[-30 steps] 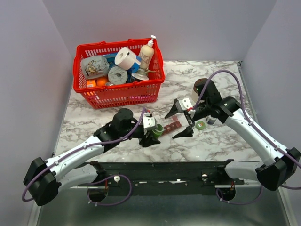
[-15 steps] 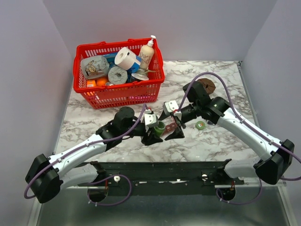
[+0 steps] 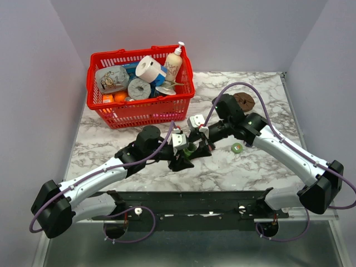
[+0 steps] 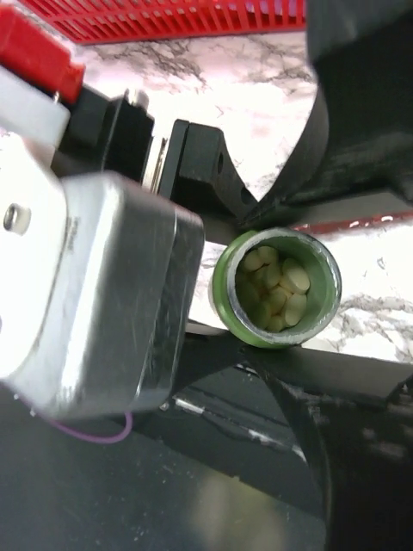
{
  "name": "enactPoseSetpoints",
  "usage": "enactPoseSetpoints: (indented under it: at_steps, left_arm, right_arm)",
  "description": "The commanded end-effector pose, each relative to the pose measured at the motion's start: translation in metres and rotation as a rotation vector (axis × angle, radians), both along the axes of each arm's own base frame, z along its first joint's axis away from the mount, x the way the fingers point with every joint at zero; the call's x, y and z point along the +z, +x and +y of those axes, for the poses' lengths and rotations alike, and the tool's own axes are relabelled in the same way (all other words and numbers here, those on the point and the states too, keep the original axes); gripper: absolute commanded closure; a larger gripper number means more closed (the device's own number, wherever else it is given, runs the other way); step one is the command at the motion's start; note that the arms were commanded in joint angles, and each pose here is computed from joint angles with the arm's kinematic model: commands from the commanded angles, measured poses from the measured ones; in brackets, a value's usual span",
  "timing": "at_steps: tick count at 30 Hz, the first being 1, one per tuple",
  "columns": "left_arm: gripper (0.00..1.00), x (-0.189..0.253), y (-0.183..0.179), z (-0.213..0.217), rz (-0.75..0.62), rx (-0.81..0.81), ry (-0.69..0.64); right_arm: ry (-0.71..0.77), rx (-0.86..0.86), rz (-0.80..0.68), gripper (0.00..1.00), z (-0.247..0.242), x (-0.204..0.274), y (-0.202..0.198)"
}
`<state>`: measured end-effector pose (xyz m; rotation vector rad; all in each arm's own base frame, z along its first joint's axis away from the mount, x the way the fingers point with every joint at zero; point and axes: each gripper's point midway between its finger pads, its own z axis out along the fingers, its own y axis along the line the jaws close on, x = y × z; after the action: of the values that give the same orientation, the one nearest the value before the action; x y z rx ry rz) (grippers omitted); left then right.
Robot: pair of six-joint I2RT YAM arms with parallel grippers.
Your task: Sort the pills into containers
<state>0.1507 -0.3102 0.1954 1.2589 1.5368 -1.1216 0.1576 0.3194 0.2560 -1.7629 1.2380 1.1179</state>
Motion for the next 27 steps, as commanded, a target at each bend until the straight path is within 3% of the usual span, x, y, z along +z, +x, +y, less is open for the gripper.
enactPoseSetpoints:
  at_steps: [1, 4, 5, 7, 8, 11, 17, 27]
  left_arm:
    - [1.0, 0.028, 0.015, -0.005, -0.067, 0.053, -0.065]
    - [0.87, 0.034, 0.016, -0.001, -0.087, 0.081, -0.091]
    - [0.73, 0.033, 0.016, 0.003, -0.098, 0.097, -0.1]
    - [0.55, 0.042, 0.016, 0.005, -0.14, 0.11, -0.145]
    - [0.4, 0.042, 0.014, 0.009, -0.121, 0.133, -0.162]
    - [0.24, 0.05, 0.011, 0.015, -0.136, 0.153, -0.218]
    - [0.15, 0.064, 0.008, 0.021, -0.147, 0.189, -0.315]
    - [0.14, 0.056, 0.011, 0.018, -0.127, 0.192, -0.293]
  right_arm:
    - [0.003, -0.004, 0.038, 0.58, 0.007, 0.004, -0.001]
    - [0.006, -0.012, 0.048, 0.71, 0.006, 0.006, -0.003]
    - [0.011, -0.017, 0.05, 0.72, 0.005, 0.008, -0.002]
    - [0.03, -0.011, 0.072, 0.76, 0.004, 0.013, -0.005]
    - [0.041, -0.014, 0.075, 0.76, 0.003, 0.016, -0.004]
    - [0.077, -0.01, 0.095, 0.79, 0.001, 0.027, -0.005]
    - [0.106, -0.01, 0.121, 0.8, -0.003, 0.033, -0.005]
    - [0.172, -0.007, 0.203, 0.81, -0.007, 0.05, -0.004]
